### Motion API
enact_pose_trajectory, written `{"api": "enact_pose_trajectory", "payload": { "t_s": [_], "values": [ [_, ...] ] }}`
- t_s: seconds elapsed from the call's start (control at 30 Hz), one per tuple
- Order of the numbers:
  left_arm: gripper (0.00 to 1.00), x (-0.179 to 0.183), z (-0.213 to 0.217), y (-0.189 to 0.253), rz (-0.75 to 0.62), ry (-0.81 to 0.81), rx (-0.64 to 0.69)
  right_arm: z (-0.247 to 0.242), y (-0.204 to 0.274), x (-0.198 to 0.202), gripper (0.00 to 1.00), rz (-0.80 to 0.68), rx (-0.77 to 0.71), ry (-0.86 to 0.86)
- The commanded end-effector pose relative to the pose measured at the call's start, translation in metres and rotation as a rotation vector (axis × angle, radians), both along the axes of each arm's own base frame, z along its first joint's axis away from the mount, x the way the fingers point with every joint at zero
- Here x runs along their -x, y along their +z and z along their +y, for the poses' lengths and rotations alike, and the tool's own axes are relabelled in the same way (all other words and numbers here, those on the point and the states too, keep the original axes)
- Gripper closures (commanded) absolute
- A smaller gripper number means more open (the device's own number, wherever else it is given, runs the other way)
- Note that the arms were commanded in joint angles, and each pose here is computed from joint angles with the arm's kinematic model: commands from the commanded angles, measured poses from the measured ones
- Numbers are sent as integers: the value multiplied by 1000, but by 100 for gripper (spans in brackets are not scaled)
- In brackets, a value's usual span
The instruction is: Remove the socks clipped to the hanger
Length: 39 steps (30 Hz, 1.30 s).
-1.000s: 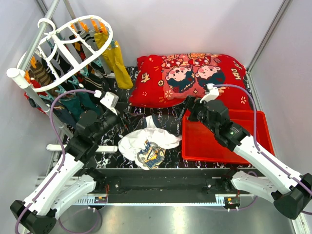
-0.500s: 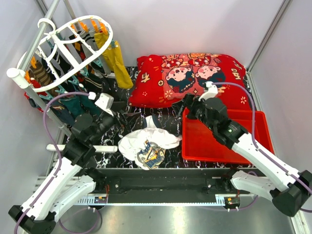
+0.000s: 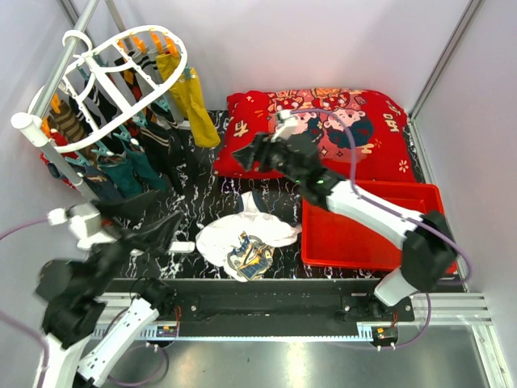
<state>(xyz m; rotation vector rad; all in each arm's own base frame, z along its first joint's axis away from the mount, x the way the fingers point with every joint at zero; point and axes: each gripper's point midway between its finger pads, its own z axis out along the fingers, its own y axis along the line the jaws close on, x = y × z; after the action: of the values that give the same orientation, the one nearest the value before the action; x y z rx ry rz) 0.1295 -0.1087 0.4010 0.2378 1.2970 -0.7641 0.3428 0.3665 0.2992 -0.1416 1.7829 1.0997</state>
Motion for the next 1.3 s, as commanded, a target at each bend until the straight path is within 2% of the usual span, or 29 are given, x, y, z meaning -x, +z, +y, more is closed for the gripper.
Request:
{"api": "enact_pose_trajectory", "payload": {
  "t_s": [0.0, 0.1, 0.37, 0.5, 0.63, 0.67, 0.77, 0.8, 0.83, 0.87, 1.0, 1.1, 1.27],
  "values": [
    [1, 27, 32, 19, 9, 72, 37, 63, 44, 6, 30, -227, -49, 106],
    [1, 36, 51, 18, 23, 141, 35, 87, 55, 4, 32, -322, -104, 109],
    [1, 30, 55, -9, 86, 174, -2, 138, 37, -1, 25, -351, -101, 147],
    [1, 20, 54, -28, 124, 198, -10, 159, 6, -12, 23, -335, -22, 128],
    [1, 6, 49, -53, 169, 216, -22, 162, -11, -36, 26, -327, 24, 26],
    [1, 5, 46, -57, 172, 205, -27, 165, -14, -41, 28, -325, 29, 13],
    [1, -3, 40, -68, 182, 203, -37, 163, -14, -45, 57, -324, 47, -7],
    [1, -5, 40, -68, 178, 206, -35, 162, -12, -42, 85, -325, 43, -3],
    [1, -7, 40, -70, 182, 209, -37, 159, -8, -40, 97, -327, 35, 1],
    [1, -10, 40, -72, 188, 220, -41, 152, -2, -35, 100, -325, 30, -1],
    [1, -20, 45, -64, 230, 276, 14, 138, 20, -10, 100, -328, -10, 57],
    [3, -34, 47, -53, 322, 332, 87, 124, 33, 8, 100, -324, -44, 83],
    [8, -56, 34, -35, 438, 352, 104, 103, 45, 32, 100, -350, -46, 79]
  ]
}}
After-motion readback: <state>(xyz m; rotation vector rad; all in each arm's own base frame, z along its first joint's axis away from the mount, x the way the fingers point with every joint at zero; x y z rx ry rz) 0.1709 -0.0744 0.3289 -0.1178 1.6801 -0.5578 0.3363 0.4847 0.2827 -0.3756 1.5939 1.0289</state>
